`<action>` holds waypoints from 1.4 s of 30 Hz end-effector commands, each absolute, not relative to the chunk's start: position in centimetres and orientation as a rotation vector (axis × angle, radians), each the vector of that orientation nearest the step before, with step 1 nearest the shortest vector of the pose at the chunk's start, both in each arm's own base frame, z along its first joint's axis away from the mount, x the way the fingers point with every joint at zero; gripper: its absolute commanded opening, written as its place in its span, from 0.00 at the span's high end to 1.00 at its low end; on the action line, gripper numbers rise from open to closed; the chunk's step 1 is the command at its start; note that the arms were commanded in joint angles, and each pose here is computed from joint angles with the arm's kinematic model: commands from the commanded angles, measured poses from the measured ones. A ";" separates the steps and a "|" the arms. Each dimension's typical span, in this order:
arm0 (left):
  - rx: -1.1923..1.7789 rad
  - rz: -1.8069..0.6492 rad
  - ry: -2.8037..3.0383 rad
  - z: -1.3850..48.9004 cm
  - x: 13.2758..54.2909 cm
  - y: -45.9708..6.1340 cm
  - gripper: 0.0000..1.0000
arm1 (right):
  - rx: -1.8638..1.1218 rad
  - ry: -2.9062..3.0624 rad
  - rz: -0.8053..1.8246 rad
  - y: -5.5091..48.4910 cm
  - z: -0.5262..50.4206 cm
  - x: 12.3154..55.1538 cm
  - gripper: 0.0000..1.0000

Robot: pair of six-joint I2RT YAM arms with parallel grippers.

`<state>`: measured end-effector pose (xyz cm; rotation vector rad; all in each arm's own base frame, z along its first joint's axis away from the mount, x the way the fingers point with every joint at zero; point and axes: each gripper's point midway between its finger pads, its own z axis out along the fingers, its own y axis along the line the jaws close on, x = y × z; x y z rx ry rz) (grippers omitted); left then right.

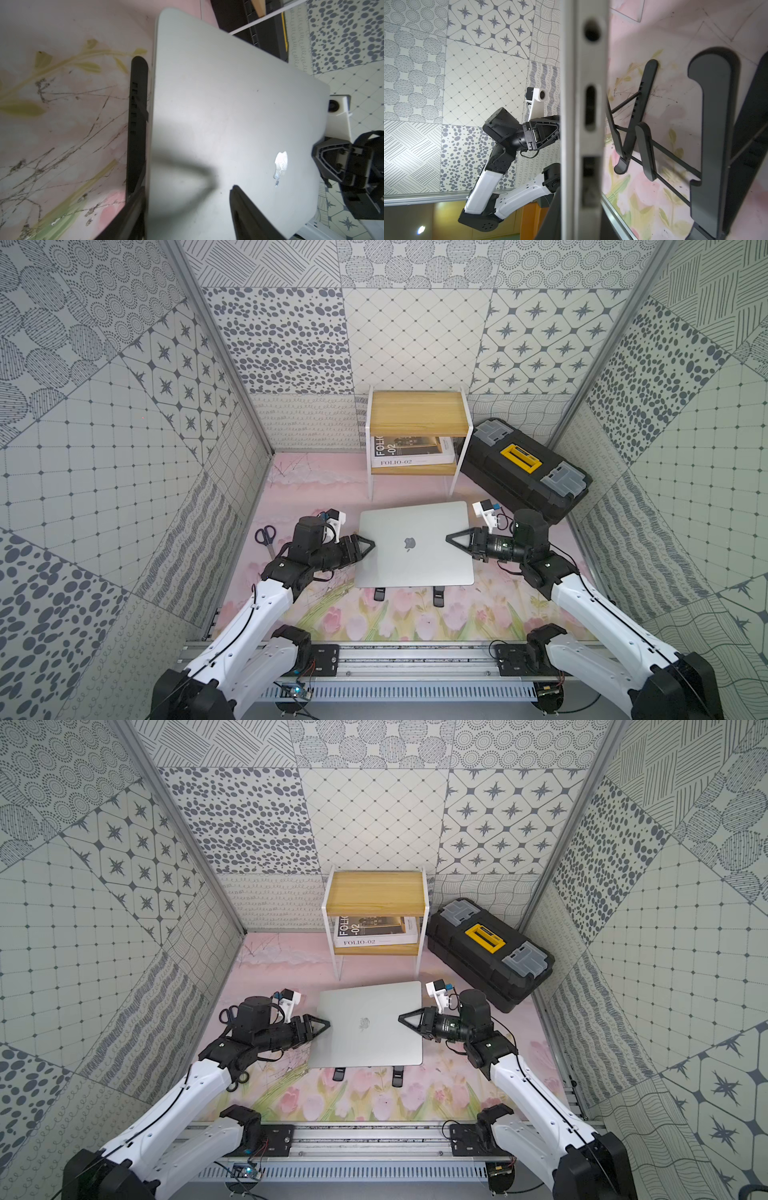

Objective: Close the laptop lid and set it aside
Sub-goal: Pick up the laptop from the computer stand.

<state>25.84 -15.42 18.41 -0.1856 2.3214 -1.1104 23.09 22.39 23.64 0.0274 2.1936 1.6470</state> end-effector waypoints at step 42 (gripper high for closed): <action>0.054 -1.863 1.835 37.0 31.1 -15.8 0.27 | -0.266 1.650 1.949 20.9 42.2 28.3 1.00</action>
